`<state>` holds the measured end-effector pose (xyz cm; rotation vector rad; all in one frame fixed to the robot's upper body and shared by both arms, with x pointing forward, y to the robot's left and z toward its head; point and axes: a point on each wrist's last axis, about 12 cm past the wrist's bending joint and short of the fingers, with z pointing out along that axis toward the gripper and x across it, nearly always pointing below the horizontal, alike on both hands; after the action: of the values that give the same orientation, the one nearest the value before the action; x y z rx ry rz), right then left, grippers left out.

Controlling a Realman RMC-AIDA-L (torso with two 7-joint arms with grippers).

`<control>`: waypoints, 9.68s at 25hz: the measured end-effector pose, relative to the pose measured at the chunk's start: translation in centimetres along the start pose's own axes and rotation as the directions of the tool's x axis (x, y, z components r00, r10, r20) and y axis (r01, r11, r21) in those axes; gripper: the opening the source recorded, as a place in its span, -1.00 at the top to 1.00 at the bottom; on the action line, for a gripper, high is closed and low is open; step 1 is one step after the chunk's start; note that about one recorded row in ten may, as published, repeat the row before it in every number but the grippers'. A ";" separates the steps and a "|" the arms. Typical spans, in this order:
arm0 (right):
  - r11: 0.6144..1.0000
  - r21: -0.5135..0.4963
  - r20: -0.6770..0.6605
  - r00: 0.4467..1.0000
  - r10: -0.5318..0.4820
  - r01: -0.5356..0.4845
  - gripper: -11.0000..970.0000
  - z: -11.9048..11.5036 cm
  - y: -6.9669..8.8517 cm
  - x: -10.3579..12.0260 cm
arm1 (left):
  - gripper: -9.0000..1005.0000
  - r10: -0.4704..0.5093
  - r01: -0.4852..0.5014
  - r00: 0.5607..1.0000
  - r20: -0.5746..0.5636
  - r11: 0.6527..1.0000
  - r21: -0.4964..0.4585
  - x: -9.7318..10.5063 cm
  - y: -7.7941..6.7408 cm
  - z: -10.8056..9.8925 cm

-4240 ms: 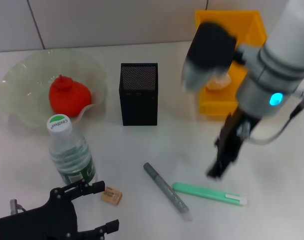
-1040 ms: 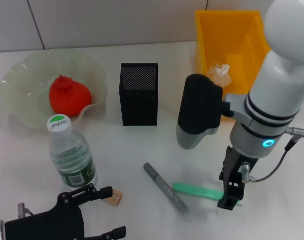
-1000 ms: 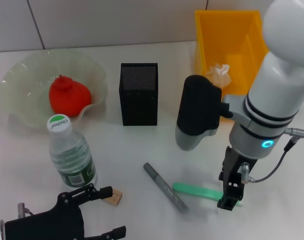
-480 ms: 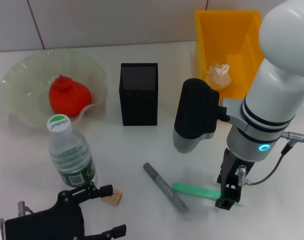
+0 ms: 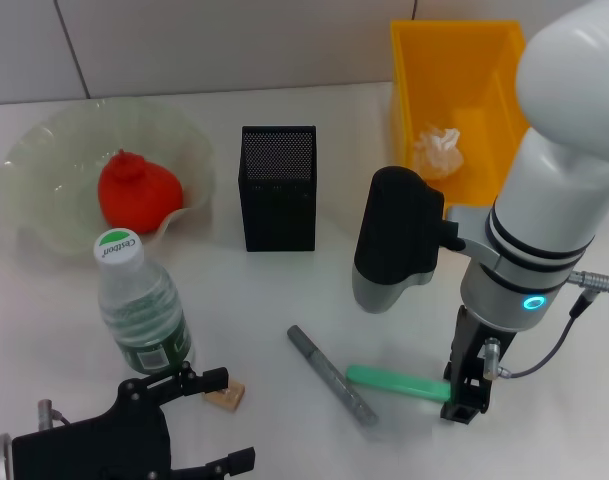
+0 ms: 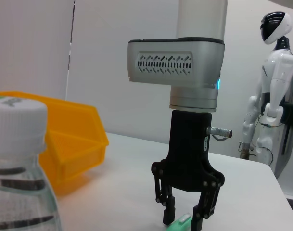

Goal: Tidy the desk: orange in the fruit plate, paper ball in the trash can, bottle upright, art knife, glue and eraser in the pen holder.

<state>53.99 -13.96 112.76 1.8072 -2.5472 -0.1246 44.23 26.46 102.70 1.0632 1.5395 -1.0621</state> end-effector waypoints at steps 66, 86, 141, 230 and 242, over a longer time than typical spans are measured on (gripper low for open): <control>-0.045 0.733 -0.506 0.500 -0.703 0.678 0.62 -8.7 -5.4 -0.3 | -0.68 0.024 -0.024 0.999 0.022 1.000 0.006 -0.6 0.4 0.6; -0.332 0.603 -0.700 0.282 -0.656 0.725 0.58 -4.0 -5.8 -3.0 | -0.68 0.020 -0.020 0.999 0.029 1.000 0.013 -0.7 0.4 0.6; 0.673 0.501 0.864 0.262 -0.431 -0.544 0.00 -12.5 -3.0 10.0 | -0.68 0.090 -0.101 0.986 0.142 0.992 0.073 -3.1 0.5 -0.1; 0.995 -0.088 0.922 0.376 0.096 -0.040 -0.63 6.6 0.3 20.4 | -0.68 0.037 -0.145 0.568 -0.822 0.988 -0.056 -15.9 -0.7 13.0; 0.995 -0.083 0.916 0.391 0.095 -0.045 -0.63 6.8 0.0 20.2 | -0.68 -0.007 -0.127 0.540 -0.842 0.988 -0.090 -14.8 0.4 12.6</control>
<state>46.85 -32.64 105.35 1.8946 -3.1473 -1.6432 49.87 12.46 114.93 1.6472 2.2674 -0.3192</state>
